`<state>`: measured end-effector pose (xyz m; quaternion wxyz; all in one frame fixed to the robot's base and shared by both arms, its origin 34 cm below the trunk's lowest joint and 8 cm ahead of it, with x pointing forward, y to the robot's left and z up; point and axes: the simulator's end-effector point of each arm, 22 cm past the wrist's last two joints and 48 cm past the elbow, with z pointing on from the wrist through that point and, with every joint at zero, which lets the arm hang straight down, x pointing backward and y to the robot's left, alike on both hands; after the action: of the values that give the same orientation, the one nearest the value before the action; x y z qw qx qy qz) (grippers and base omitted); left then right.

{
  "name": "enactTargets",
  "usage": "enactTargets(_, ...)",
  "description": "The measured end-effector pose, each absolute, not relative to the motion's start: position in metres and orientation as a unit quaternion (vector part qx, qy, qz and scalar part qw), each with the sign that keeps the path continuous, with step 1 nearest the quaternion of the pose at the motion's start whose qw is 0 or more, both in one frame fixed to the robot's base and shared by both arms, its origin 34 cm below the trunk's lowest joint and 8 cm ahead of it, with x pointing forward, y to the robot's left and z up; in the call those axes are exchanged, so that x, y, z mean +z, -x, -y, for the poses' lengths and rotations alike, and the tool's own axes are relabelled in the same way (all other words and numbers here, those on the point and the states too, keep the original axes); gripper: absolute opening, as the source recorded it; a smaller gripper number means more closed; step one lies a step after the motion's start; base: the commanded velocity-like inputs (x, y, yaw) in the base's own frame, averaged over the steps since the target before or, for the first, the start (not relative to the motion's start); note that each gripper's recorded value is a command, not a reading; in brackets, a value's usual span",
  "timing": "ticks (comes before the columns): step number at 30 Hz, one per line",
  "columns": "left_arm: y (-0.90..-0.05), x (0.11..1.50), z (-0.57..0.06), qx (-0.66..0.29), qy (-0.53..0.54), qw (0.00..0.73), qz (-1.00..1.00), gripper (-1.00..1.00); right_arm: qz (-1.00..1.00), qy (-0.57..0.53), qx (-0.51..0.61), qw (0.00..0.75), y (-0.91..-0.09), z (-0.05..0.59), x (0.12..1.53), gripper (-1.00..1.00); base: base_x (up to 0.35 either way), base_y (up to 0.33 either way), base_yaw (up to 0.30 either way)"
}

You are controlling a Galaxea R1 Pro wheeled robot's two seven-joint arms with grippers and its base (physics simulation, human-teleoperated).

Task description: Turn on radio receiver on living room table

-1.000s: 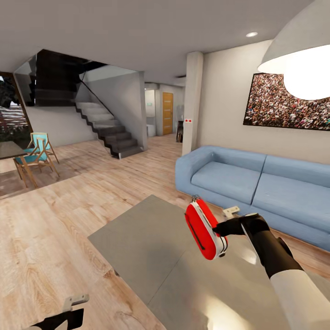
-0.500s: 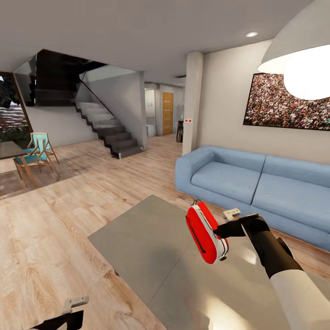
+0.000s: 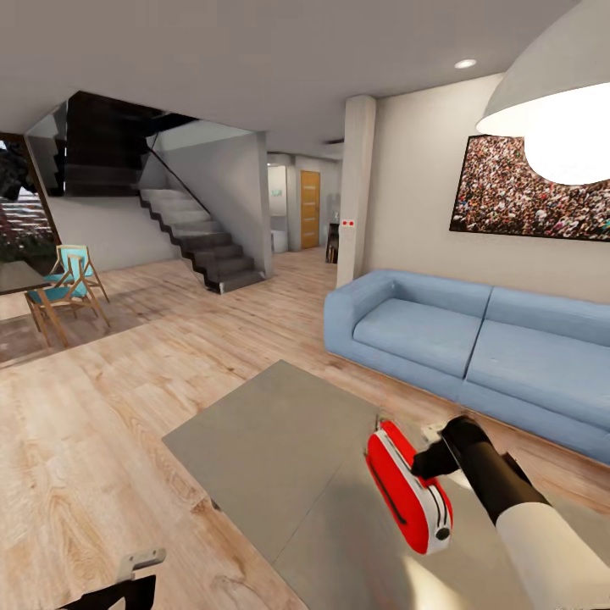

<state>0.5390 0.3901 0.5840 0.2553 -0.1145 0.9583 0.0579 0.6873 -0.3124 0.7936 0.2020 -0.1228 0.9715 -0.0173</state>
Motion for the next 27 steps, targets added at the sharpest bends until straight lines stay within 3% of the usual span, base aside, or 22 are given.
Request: enactTargets(27, -0.542, 0.584, -0.381, 0.050, 0.120, 0.258, -0.957, -1.00, -0.953, 0.170, 0.067, 0.241, -0.678, 0.277, 0.728, -1.00, 0.000, 0.000, 0.000)
